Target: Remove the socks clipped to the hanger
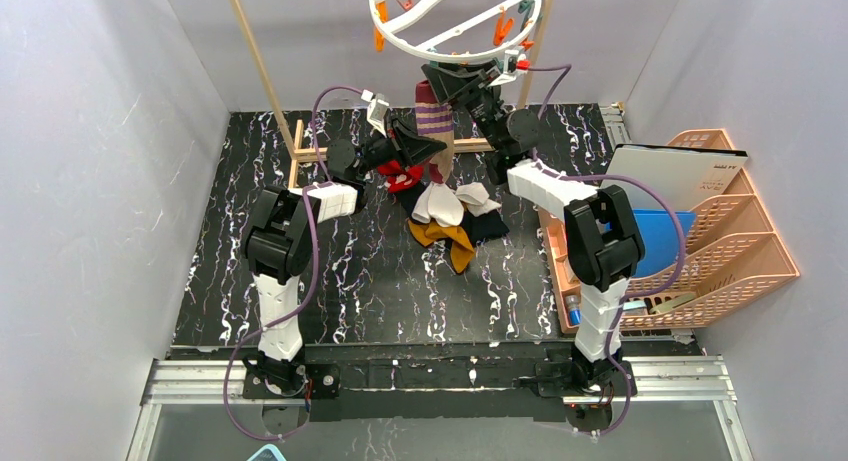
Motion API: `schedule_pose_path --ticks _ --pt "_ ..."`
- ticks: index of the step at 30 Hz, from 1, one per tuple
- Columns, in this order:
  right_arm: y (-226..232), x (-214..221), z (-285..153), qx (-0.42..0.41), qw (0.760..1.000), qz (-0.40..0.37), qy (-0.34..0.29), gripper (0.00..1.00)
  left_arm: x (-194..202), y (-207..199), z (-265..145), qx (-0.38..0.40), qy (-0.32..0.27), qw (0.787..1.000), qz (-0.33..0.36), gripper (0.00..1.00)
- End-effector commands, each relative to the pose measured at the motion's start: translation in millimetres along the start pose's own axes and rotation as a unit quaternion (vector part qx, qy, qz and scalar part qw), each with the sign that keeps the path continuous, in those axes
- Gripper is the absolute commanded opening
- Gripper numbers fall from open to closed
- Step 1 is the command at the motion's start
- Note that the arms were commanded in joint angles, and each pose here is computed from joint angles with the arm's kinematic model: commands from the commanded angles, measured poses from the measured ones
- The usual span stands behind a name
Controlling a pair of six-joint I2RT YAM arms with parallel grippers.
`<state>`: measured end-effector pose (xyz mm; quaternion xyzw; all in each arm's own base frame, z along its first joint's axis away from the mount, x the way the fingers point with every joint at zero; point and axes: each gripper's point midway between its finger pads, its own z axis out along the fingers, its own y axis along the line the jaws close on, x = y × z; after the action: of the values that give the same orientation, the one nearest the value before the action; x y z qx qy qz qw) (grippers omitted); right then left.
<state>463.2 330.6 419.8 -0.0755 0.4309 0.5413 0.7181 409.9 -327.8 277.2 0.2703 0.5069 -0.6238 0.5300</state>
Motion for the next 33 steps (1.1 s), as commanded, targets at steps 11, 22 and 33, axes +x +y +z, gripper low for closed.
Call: schedule_pose_path --ticks 11,22,33 --pt "13 -24 16 -0.029 0.999 -0.011 -0.034 0.41 -26 -31 6 0.035 -0.011 0.998 0.041 0.0" --pt "10 -36 8 -0.021 0.999 -0.017 -0.035 0.18 -23 -30 4 0.033 -0.009 0.999 0.039 0.0" --pt "11 -39 9 -0.015 1.0 -0.013 -0.017 0.01 -20 -31 4 0.033 -0.007 0.999 0.032 0.0"
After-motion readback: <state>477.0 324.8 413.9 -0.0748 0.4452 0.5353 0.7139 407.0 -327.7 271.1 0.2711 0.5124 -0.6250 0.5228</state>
